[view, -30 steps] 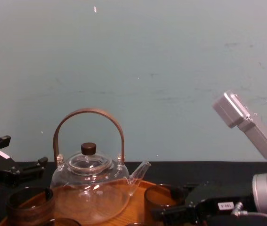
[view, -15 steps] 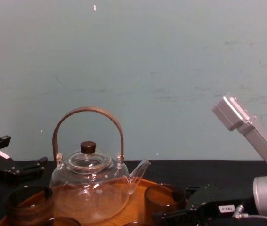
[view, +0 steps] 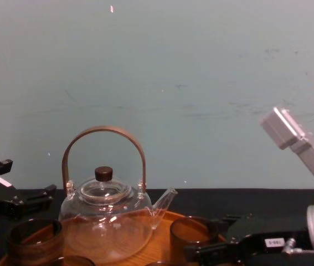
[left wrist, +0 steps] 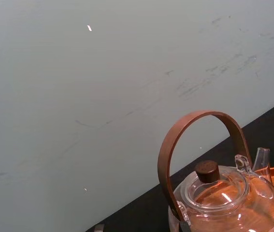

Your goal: Pick up the glass from the table and place it on the tray.

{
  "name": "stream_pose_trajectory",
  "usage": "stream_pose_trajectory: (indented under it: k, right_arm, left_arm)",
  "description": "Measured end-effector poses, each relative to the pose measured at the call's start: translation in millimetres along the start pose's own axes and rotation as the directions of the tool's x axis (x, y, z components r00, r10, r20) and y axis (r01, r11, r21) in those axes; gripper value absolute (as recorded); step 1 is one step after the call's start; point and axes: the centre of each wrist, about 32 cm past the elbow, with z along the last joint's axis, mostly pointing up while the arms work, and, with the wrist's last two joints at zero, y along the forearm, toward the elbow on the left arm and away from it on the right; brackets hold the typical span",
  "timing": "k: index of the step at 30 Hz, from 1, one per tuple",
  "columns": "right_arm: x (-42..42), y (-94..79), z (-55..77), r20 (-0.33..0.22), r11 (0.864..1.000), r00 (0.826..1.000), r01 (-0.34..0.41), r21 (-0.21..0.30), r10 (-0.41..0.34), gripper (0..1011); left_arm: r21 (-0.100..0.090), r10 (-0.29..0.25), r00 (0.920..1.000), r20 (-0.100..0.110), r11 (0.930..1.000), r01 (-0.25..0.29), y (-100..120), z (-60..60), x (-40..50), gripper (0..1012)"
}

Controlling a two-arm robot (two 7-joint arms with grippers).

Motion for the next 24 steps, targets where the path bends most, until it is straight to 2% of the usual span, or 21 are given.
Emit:
stream_pose_trajectory:
  k: [14, 20, 24]
  right_arm:
    - [-5.7, -41.2, -5.2, 0.002, 1.000, 1.000, -0.009, 0.016, 0.009, 1002]
    - [-7.8, -71.2, -4.8, 0.005, 0.999, 1.000, 0.026, 0.047, -0.026, 1002]
    - [-10.0, -83.2, -4.4, 0.010, 0.996, 0.999, 0.052, 0.072, -0.052, 1002]
  left_arm:
    - [0.000, 0.000, 1.0000, 0.000, 1.0000, 0.000, 0.0, 0.0, -0.1, 1001]
    - [0.000, 0.000, 1.0000, 0.000, 1.0000, 0.000, 0.0, 0.0, 0.0, 1001]
    - [0.000, 0.000, 1.0000, 0.000, 1.0000, 0.000, 0.0, 0.0, 0.0, 1002]
